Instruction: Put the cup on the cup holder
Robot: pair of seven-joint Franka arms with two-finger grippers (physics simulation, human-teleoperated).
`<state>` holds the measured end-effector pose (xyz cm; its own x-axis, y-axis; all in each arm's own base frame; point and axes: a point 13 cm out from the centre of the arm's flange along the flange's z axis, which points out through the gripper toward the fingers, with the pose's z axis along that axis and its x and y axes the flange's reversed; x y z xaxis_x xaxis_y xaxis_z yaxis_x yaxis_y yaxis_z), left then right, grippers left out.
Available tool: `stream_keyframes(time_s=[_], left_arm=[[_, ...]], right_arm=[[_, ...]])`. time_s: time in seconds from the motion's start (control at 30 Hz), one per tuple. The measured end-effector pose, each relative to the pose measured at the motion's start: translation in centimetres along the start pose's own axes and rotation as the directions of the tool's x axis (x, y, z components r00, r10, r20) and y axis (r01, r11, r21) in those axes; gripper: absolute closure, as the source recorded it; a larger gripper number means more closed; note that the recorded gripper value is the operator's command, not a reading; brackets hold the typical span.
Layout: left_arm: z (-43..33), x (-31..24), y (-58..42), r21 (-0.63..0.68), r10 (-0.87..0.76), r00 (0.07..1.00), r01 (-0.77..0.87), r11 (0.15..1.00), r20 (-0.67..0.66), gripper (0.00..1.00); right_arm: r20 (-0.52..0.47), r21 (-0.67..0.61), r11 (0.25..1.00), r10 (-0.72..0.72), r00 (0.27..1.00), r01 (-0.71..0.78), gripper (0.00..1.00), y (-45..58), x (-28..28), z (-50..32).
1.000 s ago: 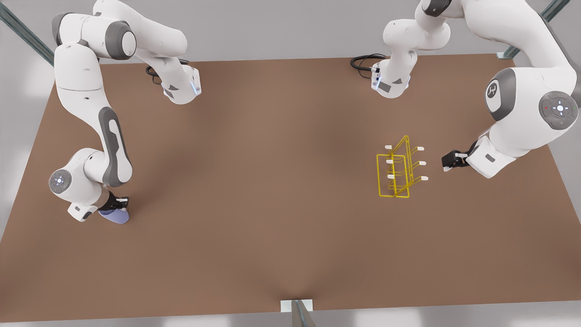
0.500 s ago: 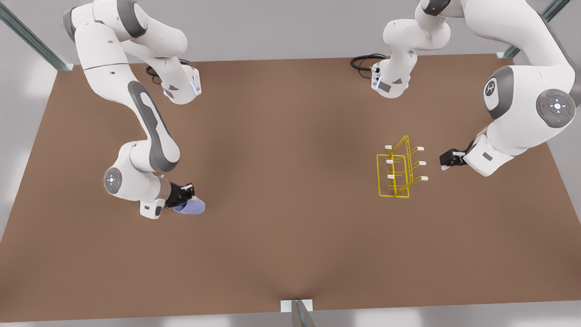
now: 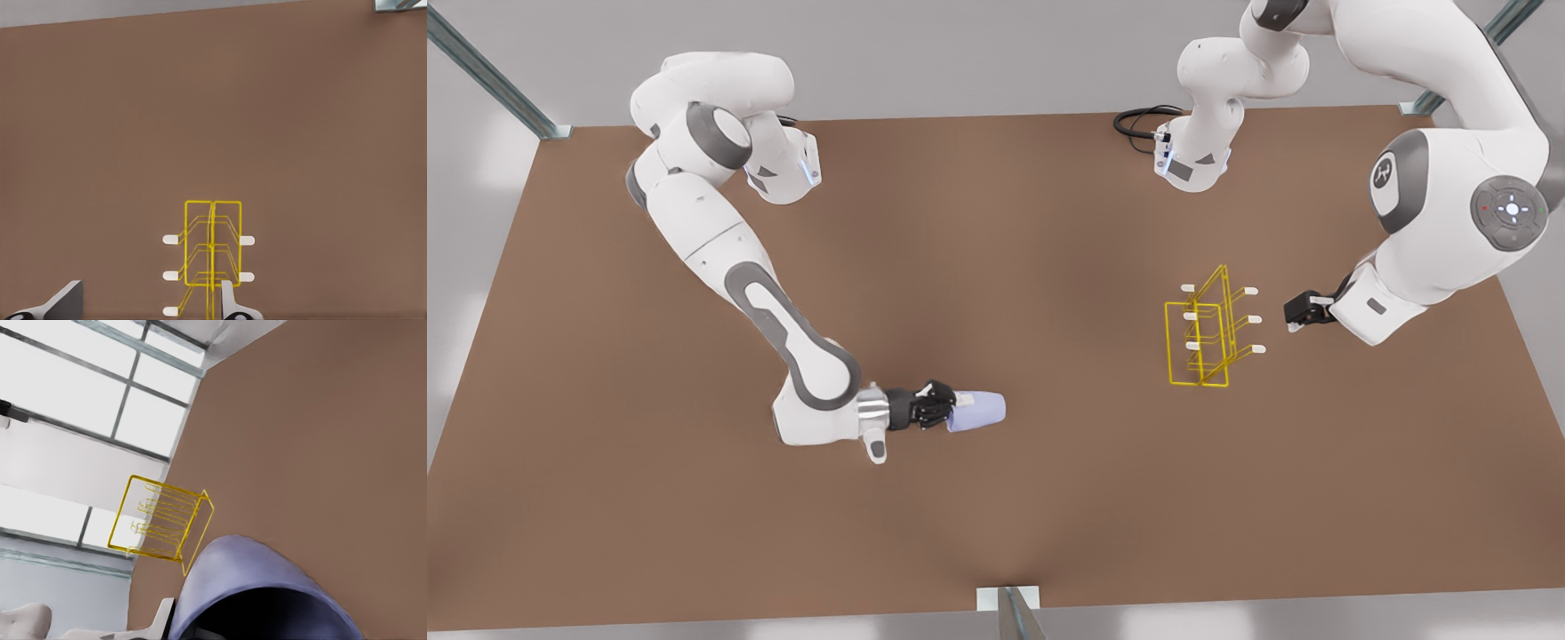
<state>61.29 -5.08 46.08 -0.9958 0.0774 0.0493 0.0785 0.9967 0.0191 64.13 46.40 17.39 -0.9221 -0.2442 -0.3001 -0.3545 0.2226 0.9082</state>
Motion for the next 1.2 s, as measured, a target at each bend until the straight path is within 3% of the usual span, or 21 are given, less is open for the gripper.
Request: stream_keyframes(time_s=[0.1,0.5,0.87,1.17,1.2], left_arm=[[0.2,-0.1,0.0,0.000,0.000,1.000,0.000,1.000,-0.003,0.00],[0.4,-0.1,0.0,0.000,-0.002,1.000,0.002,1.000,-0.007,0.00],[0.3,0.0,-0.5,-0.001,-0.001,1.000,0.001,1.000,-0.007,0.00],[0.2,0.0,-0.6,-0.001,-0.005,1.000,0.005,1.000,-0.007,0.00],[0.2,0.0,-0.6,-0.001,-0.005,1.000,0.005,1.000,-0.007,0.00]], right_arm=[[0.060,-0.060,0.998,0.011,0.998,-0.007,0.79,-2.9,0.0,3.4],[0.118,-0.026,0.993,-0.114,0.986,0.118,0.77,-7.0,0.6,5.7],[0.105,-0.064,0.981,-0.176,0.979,0.183,0.79,1.9,3.0,13.0],[0.062,0.034,0.989,-0.143,0.988,0.141,0.79,-0.7,8.5,12.5],[0.060,0.039,0.990,-0.137,0.989,0.135,0.72,-1.3,9.0,12.5]])
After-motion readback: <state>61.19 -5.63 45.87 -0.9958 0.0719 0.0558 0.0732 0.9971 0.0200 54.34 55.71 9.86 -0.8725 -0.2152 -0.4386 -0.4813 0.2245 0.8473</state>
